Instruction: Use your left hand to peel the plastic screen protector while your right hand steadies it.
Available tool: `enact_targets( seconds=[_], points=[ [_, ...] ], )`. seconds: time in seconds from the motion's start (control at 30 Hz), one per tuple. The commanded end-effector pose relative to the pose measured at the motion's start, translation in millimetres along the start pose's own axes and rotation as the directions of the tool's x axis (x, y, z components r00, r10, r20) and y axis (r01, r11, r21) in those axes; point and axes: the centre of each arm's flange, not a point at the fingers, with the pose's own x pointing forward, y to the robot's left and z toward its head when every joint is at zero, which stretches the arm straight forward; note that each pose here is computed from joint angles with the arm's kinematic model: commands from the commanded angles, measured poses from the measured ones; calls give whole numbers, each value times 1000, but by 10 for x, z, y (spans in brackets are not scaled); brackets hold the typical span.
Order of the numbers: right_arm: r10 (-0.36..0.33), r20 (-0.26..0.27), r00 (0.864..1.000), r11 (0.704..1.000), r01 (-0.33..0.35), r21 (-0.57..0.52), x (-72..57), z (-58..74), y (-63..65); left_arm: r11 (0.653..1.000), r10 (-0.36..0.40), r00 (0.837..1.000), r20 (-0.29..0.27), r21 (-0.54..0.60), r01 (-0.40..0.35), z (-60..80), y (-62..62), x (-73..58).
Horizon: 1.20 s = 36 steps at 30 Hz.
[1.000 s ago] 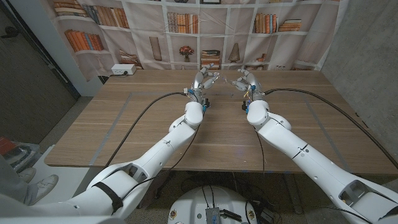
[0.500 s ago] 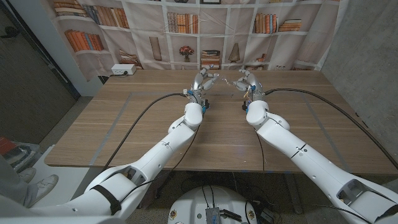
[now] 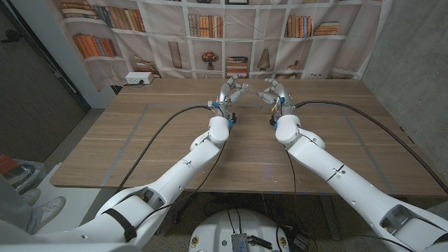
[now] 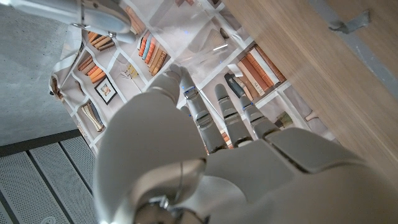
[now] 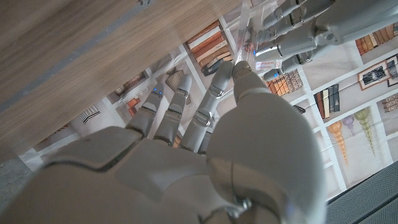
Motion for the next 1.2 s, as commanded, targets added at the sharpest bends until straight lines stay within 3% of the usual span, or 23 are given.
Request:
enact_targets(
  seconds=[0.03,0.63,1.07,1.2],
  points=[
    [-7,-27,1000,1000,7,-11,62,-26,53,999,-35,999,19,13,35,63,-68,-7],
    [-86,-109,990,992,74,-104,221,-253,-21,999,-33,999,1,0,33,28,-33,-35],
    [-94,-130,987,992,82,-98,228,-280,16,999,-38,999,-8,-4,38,-11,-12,-46],
    [-98,-116,988,993,89,-75,217,-230,16,999,-43,999,-14,-20,42,-34,-20,-51]
  ],
)
